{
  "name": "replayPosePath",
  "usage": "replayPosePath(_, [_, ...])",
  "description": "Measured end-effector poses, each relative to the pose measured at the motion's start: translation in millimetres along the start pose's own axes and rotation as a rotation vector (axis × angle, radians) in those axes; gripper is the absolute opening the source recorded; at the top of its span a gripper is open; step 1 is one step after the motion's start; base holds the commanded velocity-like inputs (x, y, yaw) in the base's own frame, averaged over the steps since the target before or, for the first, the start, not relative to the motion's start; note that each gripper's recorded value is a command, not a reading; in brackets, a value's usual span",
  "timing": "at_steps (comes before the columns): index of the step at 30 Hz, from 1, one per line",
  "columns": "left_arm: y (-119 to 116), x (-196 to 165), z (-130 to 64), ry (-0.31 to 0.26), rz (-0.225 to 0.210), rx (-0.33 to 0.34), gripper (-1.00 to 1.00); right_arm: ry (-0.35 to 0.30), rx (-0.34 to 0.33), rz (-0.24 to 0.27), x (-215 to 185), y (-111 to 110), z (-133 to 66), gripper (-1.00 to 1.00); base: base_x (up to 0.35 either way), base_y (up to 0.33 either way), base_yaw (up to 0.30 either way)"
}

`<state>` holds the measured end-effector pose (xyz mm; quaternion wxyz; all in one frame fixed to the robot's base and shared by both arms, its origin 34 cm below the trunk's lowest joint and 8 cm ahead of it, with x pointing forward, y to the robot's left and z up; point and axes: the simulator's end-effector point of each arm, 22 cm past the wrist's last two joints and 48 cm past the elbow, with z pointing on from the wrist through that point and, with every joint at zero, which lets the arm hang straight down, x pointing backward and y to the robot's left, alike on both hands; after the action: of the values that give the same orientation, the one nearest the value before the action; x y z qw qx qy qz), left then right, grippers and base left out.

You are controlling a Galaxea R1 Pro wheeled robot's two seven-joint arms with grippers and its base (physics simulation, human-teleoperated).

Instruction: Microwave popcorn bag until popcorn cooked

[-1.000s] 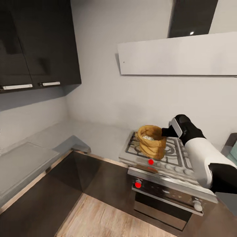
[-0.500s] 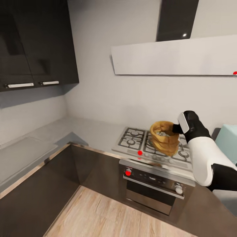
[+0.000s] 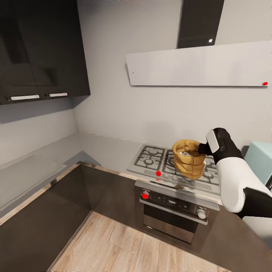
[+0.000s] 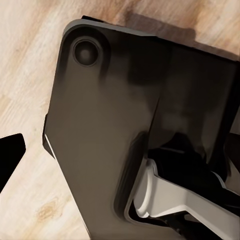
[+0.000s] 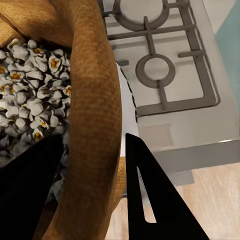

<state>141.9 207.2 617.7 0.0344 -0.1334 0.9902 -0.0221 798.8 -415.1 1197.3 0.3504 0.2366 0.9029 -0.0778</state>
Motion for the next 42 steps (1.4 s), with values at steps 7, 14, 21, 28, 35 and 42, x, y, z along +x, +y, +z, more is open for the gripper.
replayPosePath(7, [3, 5, -0.4, 0.003, -0.011, -0.005, 1.00, 0.013, -0.007, 0.020, 4, -2, 2.9, -1.00, -0.260, -0.197, 0.000])
replayPosePath(14, [4, 7, -0.5, 0.006, -0.010, -0.006, 1.00, 0.018, -0.008, 0.019, 5, -1, 3.8, -1.00, -0.282, -0.212, 0.000])
replayPosePath(21, [4, 7, -0.6, 0.007, -0.007, -0.006, 1.00, 0.021, -0.013, 0.017, 6, 1, 4.1, -1.00, -0.284, -0.211, 0.000])
replayPosePath(28, [4, 7, -0.6, 0.007, -0.006, -0.006, 1.00, 0.034, -0.019, 0.010, 15, 3, 9.5, -1.00, -0.333, -0.055, 0.000])
replayPosePath(35, [4, 7, -0.6, 0.005, -0.007, -0.006, 1.00, 0.048, -0.057, -0.018, 28, 32, 8.1, -1.00, -0.345, 0.004, 0.000])
replayPosePath(42, [4, 7, -0.6, 0.006, -0.007, -0.006, 1.00, 0.051, -0.066, -0.027, 32, 40, 6.9, -1.00, -0.345, 0.082, 0.000])
